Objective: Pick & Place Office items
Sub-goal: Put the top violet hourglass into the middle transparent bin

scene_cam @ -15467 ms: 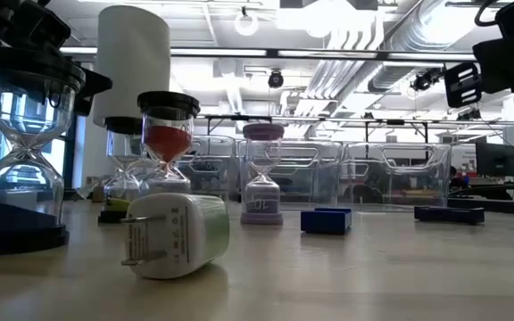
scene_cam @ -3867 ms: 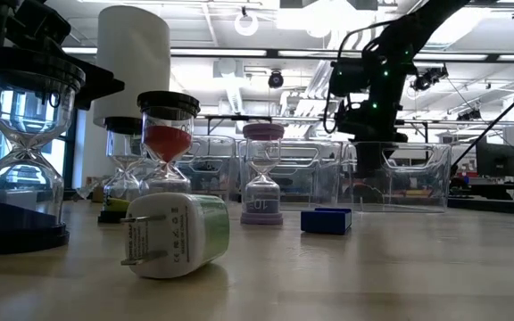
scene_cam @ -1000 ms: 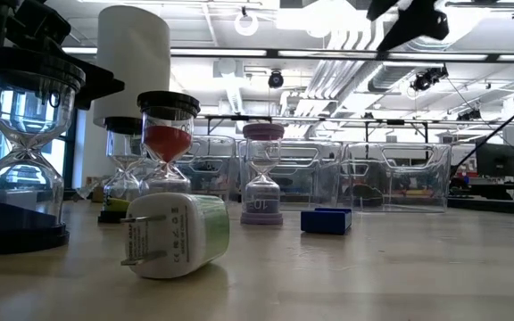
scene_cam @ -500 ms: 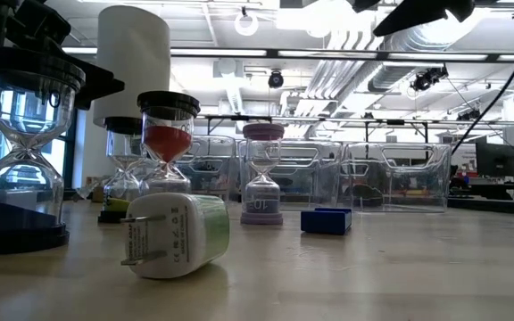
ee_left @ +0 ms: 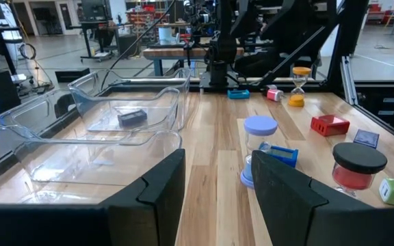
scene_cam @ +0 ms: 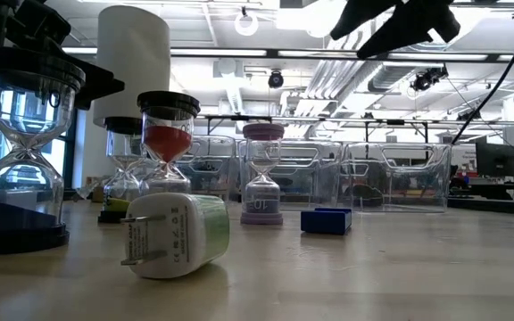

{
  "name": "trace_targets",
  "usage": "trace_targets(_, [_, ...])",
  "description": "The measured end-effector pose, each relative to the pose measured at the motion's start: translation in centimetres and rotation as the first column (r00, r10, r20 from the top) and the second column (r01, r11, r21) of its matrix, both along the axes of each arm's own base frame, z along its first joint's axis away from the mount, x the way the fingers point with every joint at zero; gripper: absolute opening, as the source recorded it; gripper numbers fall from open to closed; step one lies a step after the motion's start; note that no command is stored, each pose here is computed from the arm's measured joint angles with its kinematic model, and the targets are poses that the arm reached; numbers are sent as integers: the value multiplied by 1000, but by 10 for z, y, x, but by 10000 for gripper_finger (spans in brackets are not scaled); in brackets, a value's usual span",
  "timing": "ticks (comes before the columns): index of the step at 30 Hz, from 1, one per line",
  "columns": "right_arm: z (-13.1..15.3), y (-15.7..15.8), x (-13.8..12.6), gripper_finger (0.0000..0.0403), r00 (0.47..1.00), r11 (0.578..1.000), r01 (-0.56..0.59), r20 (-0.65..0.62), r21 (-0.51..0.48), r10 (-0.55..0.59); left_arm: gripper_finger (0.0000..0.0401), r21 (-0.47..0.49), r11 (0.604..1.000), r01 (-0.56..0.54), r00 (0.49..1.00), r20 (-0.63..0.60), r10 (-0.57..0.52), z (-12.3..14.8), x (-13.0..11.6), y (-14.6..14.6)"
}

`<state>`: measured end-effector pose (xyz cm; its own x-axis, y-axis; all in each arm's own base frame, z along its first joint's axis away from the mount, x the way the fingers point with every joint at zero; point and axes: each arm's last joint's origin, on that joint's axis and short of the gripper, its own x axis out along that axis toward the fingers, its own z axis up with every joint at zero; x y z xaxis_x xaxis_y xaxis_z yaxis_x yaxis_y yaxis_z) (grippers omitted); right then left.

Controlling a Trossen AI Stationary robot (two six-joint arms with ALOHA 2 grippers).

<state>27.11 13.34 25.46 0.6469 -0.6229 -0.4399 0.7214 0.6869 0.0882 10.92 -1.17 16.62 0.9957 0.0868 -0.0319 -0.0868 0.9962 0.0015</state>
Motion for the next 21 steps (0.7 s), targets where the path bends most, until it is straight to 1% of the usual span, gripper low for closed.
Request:
trace_targets(7, [4, 0, 8, 267, 999, 999, -33, 22, -12, 33, 163, 0, 1000, 0, 1000, 0, 0, 0, 0, 0])
trace_targets(17, [5, 0, 8, 267, 999, 999, -43, 17, -19, 43, 163, 0, 1000, 0, 1000, 0, 0, 0, 0, 0])
trace_targets(21, [5, 0, 8, 267, 998, 998, -57, -4, -40, 57, 163, 0, 1000, 0, 1000, 0, 0, 0, 0, 0])
